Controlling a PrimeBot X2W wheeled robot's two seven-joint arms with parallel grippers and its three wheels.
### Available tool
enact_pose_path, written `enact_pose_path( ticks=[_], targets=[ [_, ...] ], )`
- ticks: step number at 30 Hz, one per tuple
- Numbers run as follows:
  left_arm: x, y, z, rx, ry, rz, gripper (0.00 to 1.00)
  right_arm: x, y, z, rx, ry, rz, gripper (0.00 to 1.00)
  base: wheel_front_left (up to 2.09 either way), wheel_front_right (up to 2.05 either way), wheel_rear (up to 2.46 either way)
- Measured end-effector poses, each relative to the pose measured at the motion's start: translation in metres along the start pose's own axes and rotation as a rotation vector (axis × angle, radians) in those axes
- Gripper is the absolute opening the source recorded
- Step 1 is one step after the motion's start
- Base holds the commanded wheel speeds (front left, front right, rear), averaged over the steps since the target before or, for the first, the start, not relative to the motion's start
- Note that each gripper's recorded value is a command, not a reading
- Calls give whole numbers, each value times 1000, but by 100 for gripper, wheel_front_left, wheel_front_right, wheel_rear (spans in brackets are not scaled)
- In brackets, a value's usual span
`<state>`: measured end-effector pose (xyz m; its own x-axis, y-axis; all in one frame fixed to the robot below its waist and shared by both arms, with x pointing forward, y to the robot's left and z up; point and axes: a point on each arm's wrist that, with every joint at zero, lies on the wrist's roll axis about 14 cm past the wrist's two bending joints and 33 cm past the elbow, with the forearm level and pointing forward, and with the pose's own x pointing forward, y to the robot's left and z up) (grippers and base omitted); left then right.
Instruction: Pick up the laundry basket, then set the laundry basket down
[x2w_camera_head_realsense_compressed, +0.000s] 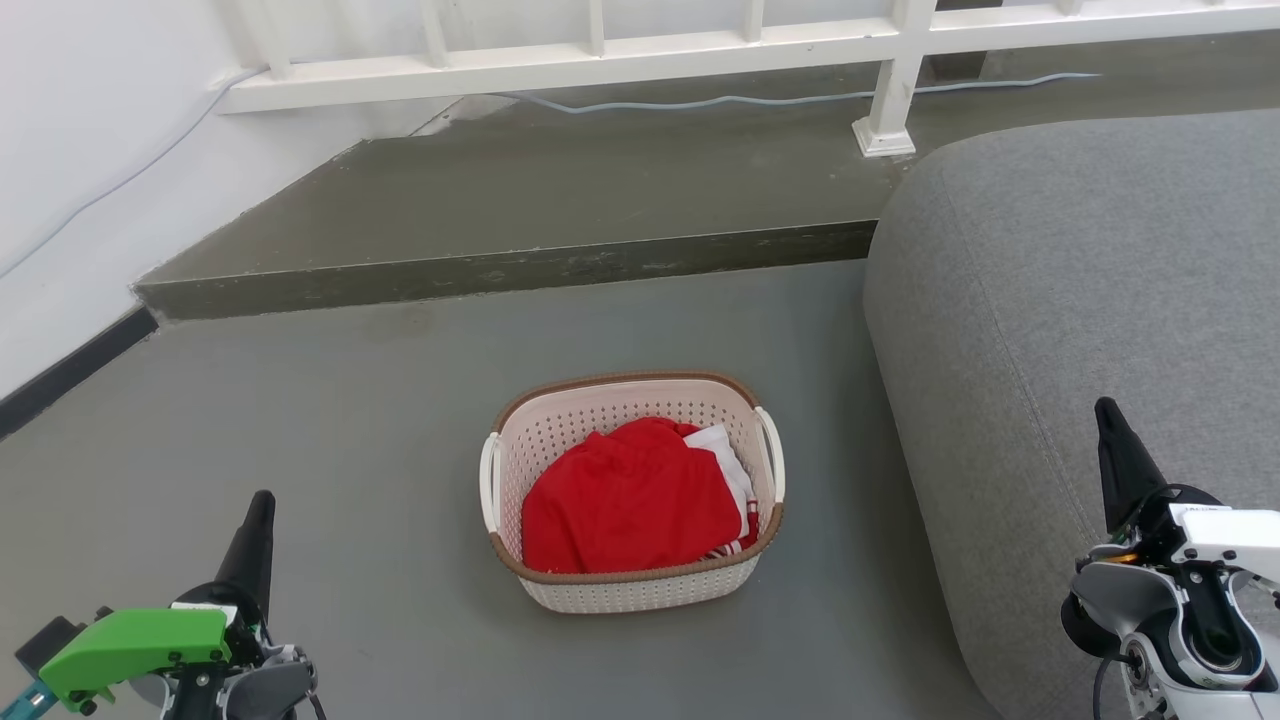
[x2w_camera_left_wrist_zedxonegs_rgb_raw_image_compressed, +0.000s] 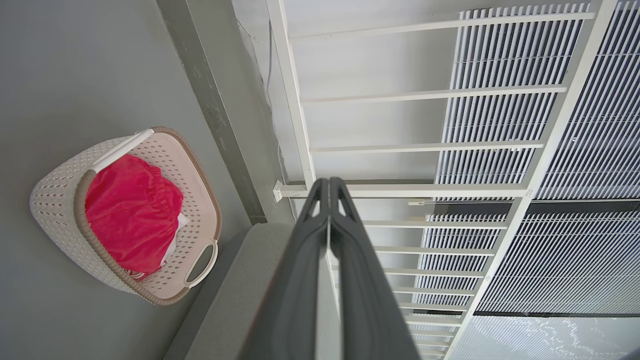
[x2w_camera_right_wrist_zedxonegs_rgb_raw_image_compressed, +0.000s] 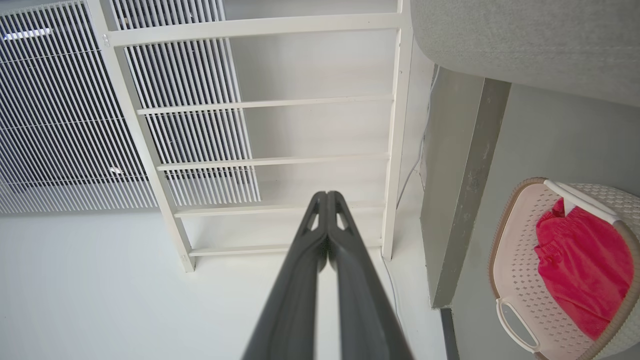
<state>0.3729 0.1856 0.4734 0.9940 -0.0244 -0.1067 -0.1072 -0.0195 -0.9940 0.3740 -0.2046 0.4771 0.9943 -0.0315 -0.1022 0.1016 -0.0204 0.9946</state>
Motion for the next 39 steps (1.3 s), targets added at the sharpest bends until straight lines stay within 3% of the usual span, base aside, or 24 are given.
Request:
enact_pose_path(
  ticks=[39],
  targets=[
    [1,-2,1,0,-3,-7,0,0,-1,0,1,2,-3,0,0,0,0]
  ],
)
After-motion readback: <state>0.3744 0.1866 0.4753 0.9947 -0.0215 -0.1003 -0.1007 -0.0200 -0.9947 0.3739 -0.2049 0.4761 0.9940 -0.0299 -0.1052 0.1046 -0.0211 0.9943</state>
